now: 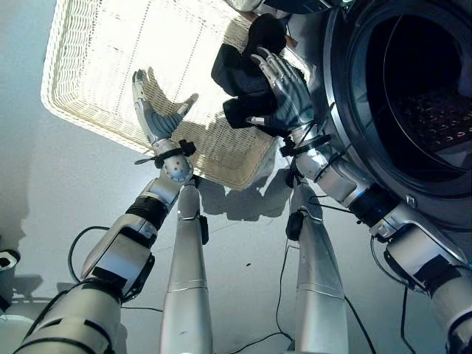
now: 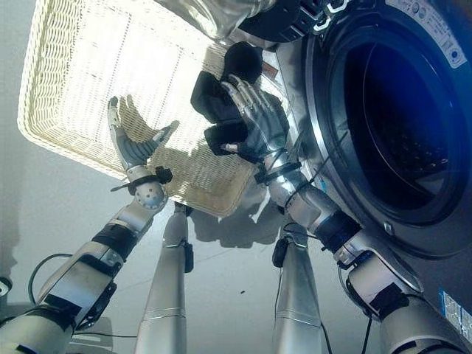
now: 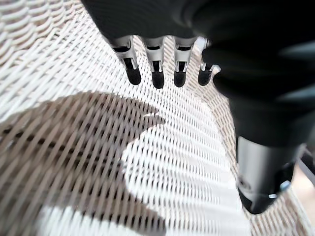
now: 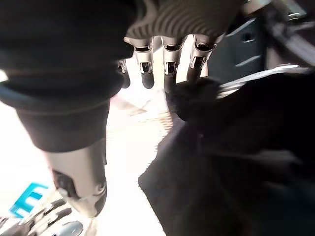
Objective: Put the clothes into the washing machine.
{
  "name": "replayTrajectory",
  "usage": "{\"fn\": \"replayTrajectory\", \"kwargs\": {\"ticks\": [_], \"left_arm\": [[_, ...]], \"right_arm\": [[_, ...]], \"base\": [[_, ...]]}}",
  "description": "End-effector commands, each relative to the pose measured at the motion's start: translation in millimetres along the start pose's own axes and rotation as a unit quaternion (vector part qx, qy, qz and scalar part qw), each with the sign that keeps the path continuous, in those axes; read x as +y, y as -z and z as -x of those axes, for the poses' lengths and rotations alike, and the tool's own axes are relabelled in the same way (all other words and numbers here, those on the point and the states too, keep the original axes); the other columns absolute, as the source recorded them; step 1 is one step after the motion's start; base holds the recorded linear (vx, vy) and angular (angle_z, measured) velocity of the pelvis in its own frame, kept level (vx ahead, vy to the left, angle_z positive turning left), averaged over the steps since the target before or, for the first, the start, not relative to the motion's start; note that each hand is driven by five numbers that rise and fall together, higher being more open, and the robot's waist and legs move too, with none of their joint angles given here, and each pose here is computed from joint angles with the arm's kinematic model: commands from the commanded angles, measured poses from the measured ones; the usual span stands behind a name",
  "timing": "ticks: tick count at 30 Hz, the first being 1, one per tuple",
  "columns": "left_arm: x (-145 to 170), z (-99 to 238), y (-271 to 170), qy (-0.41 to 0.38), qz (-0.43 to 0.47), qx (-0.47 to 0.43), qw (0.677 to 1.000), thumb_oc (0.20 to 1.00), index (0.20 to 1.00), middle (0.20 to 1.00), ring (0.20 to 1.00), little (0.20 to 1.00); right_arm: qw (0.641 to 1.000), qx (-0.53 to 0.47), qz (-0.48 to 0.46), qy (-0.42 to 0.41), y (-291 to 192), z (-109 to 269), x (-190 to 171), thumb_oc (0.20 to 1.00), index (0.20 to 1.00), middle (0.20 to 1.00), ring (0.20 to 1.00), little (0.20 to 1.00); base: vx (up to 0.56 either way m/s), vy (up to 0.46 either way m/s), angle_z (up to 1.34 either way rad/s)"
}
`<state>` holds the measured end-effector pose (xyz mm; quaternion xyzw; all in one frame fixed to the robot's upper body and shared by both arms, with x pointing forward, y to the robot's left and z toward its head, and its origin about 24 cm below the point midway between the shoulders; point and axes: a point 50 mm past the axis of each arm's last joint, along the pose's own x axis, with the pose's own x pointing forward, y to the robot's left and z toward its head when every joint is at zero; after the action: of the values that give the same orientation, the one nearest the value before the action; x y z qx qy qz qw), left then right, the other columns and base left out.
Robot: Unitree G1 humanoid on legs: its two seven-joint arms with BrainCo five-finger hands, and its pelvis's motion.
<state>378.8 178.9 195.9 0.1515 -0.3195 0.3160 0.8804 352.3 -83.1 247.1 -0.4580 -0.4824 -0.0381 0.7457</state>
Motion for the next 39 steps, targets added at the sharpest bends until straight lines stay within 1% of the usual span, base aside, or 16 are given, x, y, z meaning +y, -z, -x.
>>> {"fn": "replayTrajectory", "kwargs": {"ticks": [1, 5, 8, 11, 16, 19, 24, 25, 26, 29, 39], "left_arm": [[-3.8, -8.4, -11.9, -0.013, 0.019, -0.013, 1.0, 1.0, 1.0, 1.0, 1.0, 1.0], [-6.0, -9.4, -13.4, -0.007, 0.019, -0.014, 1.0, 1.0, 1.0, 1.0, 1.0, 1.0], [-11.7, -9.7, -17.4, -0.001, 0.023, -0.016, 1.0, 1.0, 1.0, 1.0, 1.0, 1.0], [-14.4, -11.3, -20.4, 0.003, 0.027, -0.02, 0.999, 1.0, 1.0, 1.0, 1.0, 1.0], [-17.2, -9.8, -22.7, 0.005, 0.029, -0.023, 0.999, 1.0, 1.0, 1.0, 1.0, 1.0], [-18.8, -7.5, -22.3, 0.007, 0.029, -0.023, 0.999, 1.0, 1.0, 1.0, 1.0, 1.0], [-19.2, -7.4, -22.7, 0.008, 0.031, -0.025, 0.999, 1.0, 1.0, 1.0, 1.0, 1.0], [-19.3, -7.0, -22.9, 0.008, 0.031, -0.025, 0.999, 1.0, 1.0, 1.0, 1.0, 1.0], [-18.8, -7.3, -22.6, 0.007, 0.031, -0.025, 0.999, 1.0, 1.0, 1.0, 1.0, 1.0], [-19.0, -6.4, -22.7, 0.007, 0.031, -0.026, 0.999, 1.0, 1.0, 1.0, 1.0, 1.0], [-18.8, -3.4, -20.6, 0.004, 0.032, -0.022, 0.999, 1.0, 1.0, 1.0, 1.0, 1.0]], "right_arm": [[0.999, -0.006, 0.041, -0.013, -1.3, -7.3, 2.8, 1.0, 1.0, 1.0, 1.0, 1.0], [0.998, 0.024, 0.059, -0.019, 7.0, -10.9, 4.7, 1.0, 1.0, 1.0, 1.0, 1.0], [0.983, 0.113, 0.121, -0.081, 32.7, -11.0, 13.3, 1.0, 1.0, 1.0, 1.0, 1.0], [0.965, 0.162, 0.16, -0.129, 50.9, -5.1, 18.8, 1.0, 1.0, 1.0, 1.0, 1.0], [0.946, 0.193, 0.195, -0.17, 63.7, 2.3, 22.9, 1.0, 1.0, 1.0, 1.0, 1.0], [0.928, 0.223, 0.228, -0.195, 74.4, 10.1, 24.3, 1.0, 1.0, 1.0, 1.0, 1.0], [0.91, 0.227, 0.267, -0.22, 83.2, 15.3, 23.1, 1.0, 1.0, 1.0, 1.0, 1.0], [0.909, 0.223, 0.272, -0.224, 84.2, 16.7, 23.3, 0.238, 0.238, 0.238, 0.238, 0.238], [0.907, 0.221, 0.275, -0.228, 84.6, 16.8, 23.2, 0.2, 0.2, 0.2, 0.2, 0.2], [0.906, 0.22, 0.278, -0.23, 86.1, 18.7, 22.8, 0.2, 0.2, 0.2, 0.2, 0.2], [0.924, 0.197, 0.262, -0.199, 83.3, 19.9, 21.9, 0.2, 0.2, 0.2, 0.2, 0.2]], "base": [[0.02, -0.031, 0.06], [0.02, -0.015, 0.05], [0.02, -0.001, 0.01], [0.03, -0.003, 0.05], [0.0, -0.002, 0.01], [0.0, 0.0, 0.0], [0.0, 0.0, 0.0], [0.0, 0.0, 0.0], [0.0, 0.0, 0.0], [0.0, 0.0, 0.0], [0.0, 0.0, 0.0]]}}
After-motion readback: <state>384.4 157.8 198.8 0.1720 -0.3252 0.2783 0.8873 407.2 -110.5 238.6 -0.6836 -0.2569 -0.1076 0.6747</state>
